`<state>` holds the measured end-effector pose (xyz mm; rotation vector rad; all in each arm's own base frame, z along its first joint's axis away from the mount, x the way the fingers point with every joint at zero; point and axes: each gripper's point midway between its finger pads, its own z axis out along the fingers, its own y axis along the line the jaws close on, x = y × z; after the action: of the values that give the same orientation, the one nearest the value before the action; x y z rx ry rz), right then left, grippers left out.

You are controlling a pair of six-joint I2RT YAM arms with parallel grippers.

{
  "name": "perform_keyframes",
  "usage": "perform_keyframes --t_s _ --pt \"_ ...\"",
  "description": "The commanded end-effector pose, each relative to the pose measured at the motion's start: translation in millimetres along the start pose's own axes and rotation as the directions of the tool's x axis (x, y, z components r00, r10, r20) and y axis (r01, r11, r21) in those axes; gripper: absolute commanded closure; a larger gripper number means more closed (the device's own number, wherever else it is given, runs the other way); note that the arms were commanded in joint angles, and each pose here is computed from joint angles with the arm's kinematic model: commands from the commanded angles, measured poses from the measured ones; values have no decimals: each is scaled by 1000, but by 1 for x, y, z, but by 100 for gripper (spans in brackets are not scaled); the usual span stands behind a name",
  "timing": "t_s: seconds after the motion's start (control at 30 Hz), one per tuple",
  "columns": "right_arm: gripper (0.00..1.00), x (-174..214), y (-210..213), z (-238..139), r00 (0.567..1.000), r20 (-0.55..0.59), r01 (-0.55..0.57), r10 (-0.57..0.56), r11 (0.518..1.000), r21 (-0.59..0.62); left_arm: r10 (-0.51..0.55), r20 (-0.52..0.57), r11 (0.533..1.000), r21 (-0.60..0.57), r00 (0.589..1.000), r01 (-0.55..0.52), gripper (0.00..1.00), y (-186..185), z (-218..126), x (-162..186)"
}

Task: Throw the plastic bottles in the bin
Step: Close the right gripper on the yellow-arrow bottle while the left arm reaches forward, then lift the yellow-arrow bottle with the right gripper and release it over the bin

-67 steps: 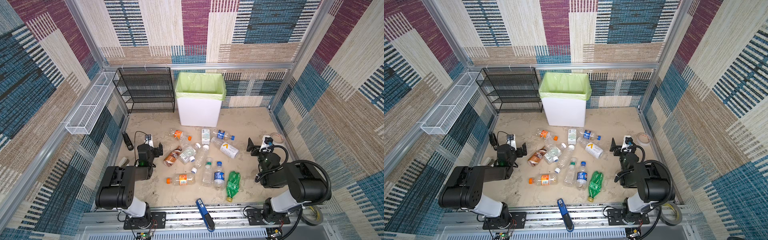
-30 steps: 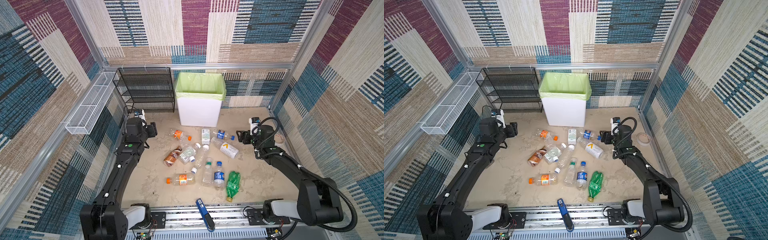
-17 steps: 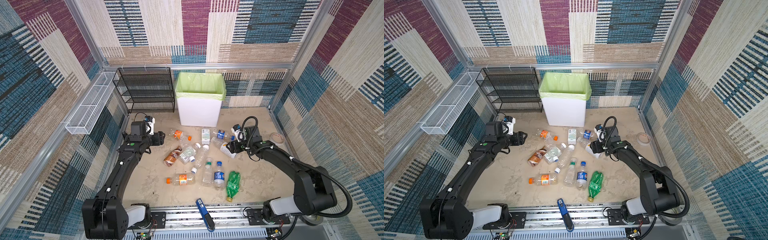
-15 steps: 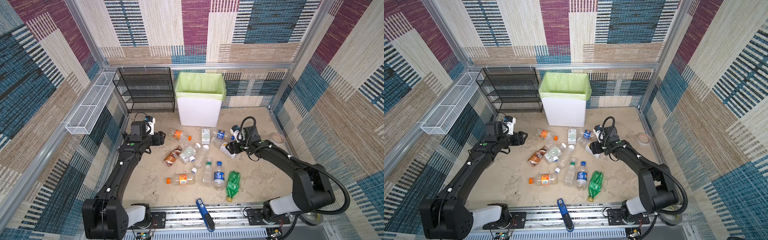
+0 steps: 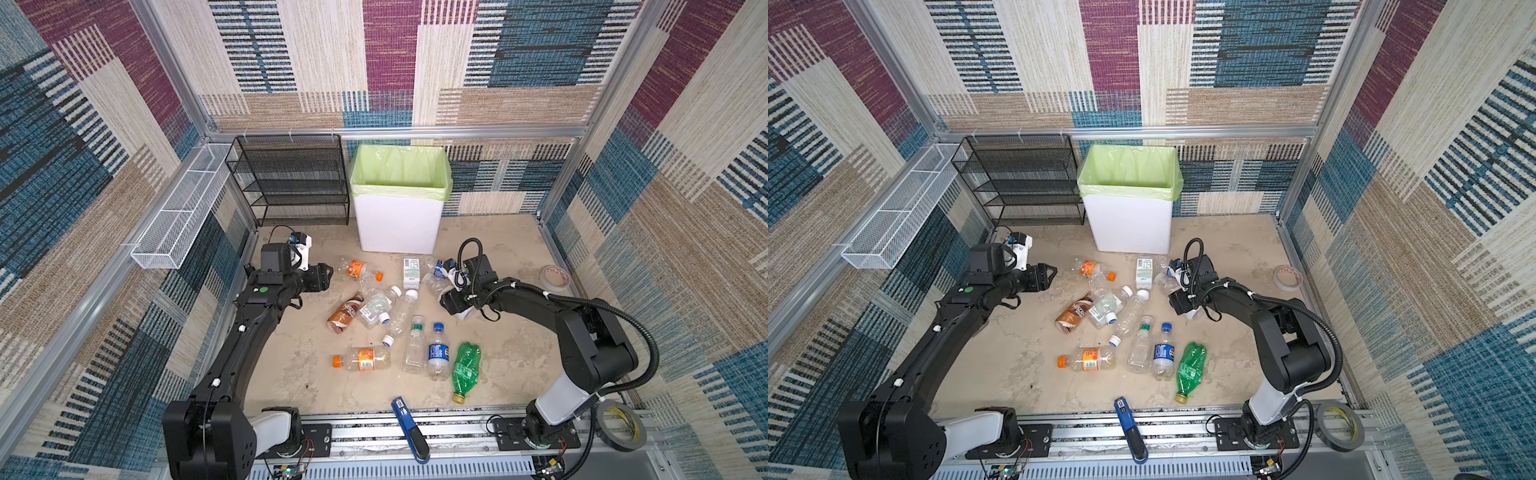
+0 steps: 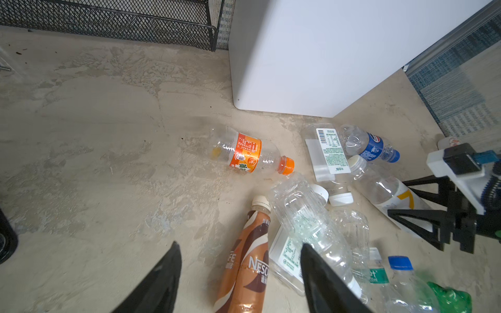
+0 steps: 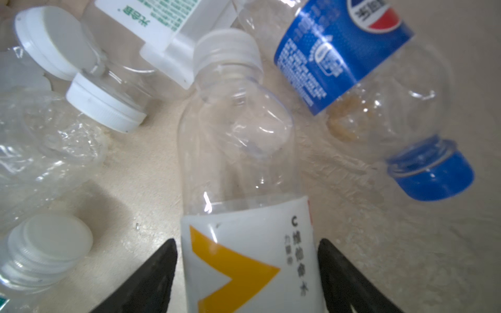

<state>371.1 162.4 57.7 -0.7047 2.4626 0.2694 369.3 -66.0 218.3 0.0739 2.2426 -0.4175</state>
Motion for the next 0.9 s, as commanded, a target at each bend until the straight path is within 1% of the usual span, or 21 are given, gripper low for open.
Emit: perform_keyframes --t_s 0.0,0.23,0.33,0.43,0.57,0.67,0.77,0.87 --pt "20 -10 -1 3 999 46 26 -27 1000 11 -5 15 1000 7 1000 5 29 -1 0 -2" --pt "27 -3 2 9 999 25 31 -32 999 4 -5 13 1000 10 1000 5 30 -1 0 -2" --pt "32 0 3 10 999 18 32 -32 999 -2 -7 11 1000 11 1000 7 29 -1 0 -1" --pt "38 -3 8 3 999 35 36 -35 999 -29 -6 8 1000 8 1000 6 30 0 1 -1" --pt "40 -12 10 -13 996 82 46 -44 999 -22 -9 5 1000 8 1000 9 30 0 2 0" --pt "42 -22 10 -31 990 140 36 -35 999 -5 -9 2 1000 8 1000 9 29 0 3 1" --pt "42 -40 3 -56 970 242 6 -19 999 54 -11 0 1000 9 1000 11 30 0 4 2" --pt "44 -65 -8 -93 919 395 -53 1 991 122 -11 -7 1000 28 1000 11 29 -3 5 3"
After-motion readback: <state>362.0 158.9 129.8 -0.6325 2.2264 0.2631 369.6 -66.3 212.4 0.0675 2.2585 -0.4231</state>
